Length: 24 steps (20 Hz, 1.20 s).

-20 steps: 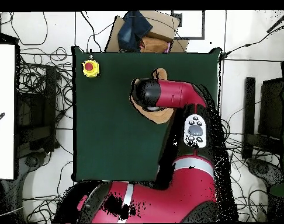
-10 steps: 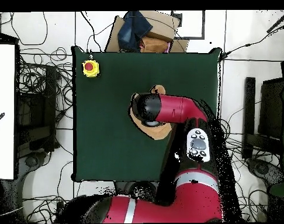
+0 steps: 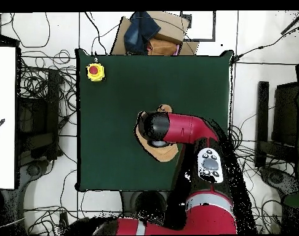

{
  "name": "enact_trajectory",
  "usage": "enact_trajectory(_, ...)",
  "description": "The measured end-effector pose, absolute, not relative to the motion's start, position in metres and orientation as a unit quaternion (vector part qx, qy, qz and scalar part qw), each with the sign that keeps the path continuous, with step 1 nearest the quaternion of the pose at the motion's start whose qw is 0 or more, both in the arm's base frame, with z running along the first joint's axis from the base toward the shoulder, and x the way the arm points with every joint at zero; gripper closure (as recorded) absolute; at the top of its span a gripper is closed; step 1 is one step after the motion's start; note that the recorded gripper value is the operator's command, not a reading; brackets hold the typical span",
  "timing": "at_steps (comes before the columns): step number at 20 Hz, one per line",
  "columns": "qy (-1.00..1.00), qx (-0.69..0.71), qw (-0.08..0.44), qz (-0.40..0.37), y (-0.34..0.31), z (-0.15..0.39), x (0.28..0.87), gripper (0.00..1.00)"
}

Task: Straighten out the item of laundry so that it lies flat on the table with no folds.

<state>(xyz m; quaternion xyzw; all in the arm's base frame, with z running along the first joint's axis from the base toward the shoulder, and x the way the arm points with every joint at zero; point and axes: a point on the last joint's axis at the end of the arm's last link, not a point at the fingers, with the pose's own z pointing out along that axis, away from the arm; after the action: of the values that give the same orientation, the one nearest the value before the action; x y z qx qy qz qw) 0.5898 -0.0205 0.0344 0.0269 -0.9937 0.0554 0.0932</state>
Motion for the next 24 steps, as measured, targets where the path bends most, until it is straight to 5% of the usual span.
enact_trajectory(24, -0.993, 0.016, 0.100, 0.052, -0.033, 0.030, 0.584, 1.00)
